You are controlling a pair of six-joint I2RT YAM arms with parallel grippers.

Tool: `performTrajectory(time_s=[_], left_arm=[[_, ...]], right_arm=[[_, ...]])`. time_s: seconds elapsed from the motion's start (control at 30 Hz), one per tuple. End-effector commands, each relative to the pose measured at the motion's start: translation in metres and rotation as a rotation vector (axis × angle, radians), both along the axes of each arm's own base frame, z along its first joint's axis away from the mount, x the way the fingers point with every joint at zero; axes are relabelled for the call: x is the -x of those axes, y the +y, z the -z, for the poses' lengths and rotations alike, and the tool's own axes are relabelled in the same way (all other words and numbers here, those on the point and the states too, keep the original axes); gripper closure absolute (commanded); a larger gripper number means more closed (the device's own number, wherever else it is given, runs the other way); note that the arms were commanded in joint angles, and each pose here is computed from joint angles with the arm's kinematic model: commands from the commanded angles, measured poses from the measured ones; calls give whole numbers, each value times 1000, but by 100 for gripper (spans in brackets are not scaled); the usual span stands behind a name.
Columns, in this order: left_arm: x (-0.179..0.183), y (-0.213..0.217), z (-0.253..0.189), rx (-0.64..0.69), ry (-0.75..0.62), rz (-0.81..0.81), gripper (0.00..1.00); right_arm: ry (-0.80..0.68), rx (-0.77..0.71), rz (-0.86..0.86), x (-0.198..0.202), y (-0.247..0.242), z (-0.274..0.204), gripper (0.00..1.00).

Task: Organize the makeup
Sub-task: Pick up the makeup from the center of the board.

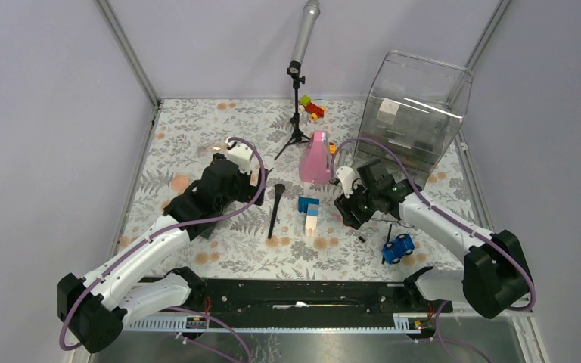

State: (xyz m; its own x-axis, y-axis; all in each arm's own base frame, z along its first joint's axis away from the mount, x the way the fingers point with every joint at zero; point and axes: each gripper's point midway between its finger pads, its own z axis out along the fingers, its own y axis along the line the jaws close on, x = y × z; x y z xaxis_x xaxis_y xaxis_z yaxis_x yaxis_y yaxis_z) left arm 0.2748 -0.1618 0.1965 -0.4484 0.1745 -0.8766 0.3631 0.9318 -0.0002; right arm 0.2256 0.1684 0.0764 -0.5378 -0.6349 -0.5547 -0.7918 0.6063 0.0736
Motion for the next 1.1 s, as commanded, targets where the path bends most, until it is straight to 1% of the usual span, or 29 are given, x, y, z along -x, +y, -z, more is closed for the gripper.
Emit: performTrajectory(time_s=[0.0,0.1,0.23,0.33,0.43,0.73,0.83,0.9,0.97,1.07], left_arm=[[-4,-3,-6,19,-25,8,1],[-4,-4,-6,19,-22,10,1],[-4,-2,-6,17,-25,5,1],[-4,-2,-6,17,-25,5,1],[-4,-3,-6,19,-25,7,1],[-4,-3,-6,18,-24,8,1],[-4,-3,-6,19,-25,8,1],[-4,-3,-6,19,-24,8,1],[-4,-3,-6,19,-24,8,1],[-4,-2,-6,18,-25,5,1]], right_arm=[[49,-9,34,8,5,9,41],[71,29,16,11,5,20,44],[137,83,-16,16,8,33,47],[194,160,-27,19,1,47,50],[213,225,-16,19,-7,58,52],[202,258,-3,14,-11,67,53],[194,263,0,11,-11,67,54],[193,264,2,10,-10,67,61],[192,269,2,8,-10,69,70],[185,285,11,4,-12,72,77]])
